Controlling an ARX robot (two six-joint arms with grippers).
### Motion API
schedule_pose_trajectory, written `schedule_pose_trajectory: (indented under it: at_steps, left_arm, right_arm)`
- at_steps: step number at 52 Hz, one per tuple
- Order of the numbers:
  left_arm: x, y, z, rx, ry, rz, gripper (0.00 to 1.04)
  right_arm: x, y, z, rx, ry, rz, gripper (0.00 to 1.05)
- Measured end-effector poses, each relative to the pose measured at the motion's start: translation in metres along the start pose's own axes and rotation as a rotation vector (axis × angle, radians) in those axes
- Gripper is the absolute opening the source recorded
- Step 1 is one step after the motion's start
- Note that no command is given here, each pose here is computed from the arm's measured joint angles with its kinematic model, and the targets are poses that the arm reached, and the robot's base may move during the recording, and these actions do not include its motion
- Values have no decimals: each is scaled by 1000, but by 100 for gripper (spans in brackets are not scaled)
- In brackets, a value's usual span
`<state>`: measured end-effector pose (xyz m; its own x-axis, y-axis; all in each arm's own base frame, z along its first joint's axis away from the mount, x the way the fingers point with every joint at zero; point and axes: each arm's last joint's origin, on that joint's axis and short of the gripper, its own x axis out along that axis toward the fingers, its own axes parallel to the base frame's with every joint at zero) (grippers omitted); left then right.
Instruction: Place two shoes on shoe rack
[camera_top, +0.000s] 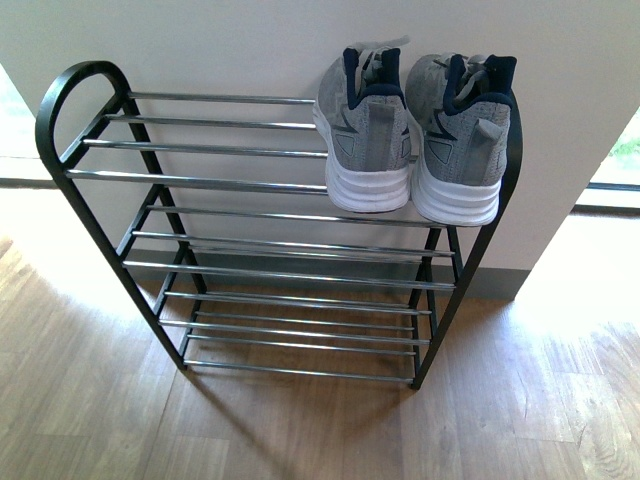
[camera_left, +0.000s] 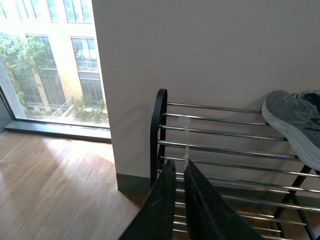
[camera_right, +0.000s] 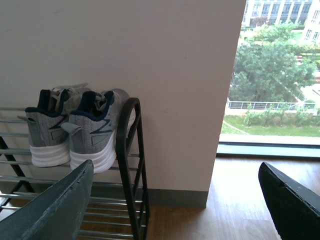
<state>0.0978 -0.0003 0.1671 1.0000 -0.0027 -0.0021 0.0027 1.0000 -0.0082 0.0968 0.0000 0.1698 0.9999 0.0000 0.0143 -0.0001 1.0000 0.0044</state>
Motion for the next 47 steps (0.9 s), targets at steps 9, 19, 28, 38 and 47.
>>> schedule_pose_trajectory:
  at_steps: [9, 19, 28, 38, 47]
  left_arm:
    - [0, 0, 0, 0, 0, 0, 42]
    - [0, 0, 0, 0, -1, 2, 74]
    - [0, 0, 0, 1, -1, 0, 95]
    - [0, 0, 0, 2, -1, 0, 95]
    - [0, 0, 0, 2, -1, 0, 95]
  right_arm:
    - [0, 0, 0, 0, 0, 0, 96]
    - [0, 0, 0, 0, 0, 1, 96]
    - [0, 0, 0, 0, 0, -2, 96]
    - [0, 0, 0, 0, 0, 0, 96]
    - [0, 0, 0, 0, 0, 0, 96]
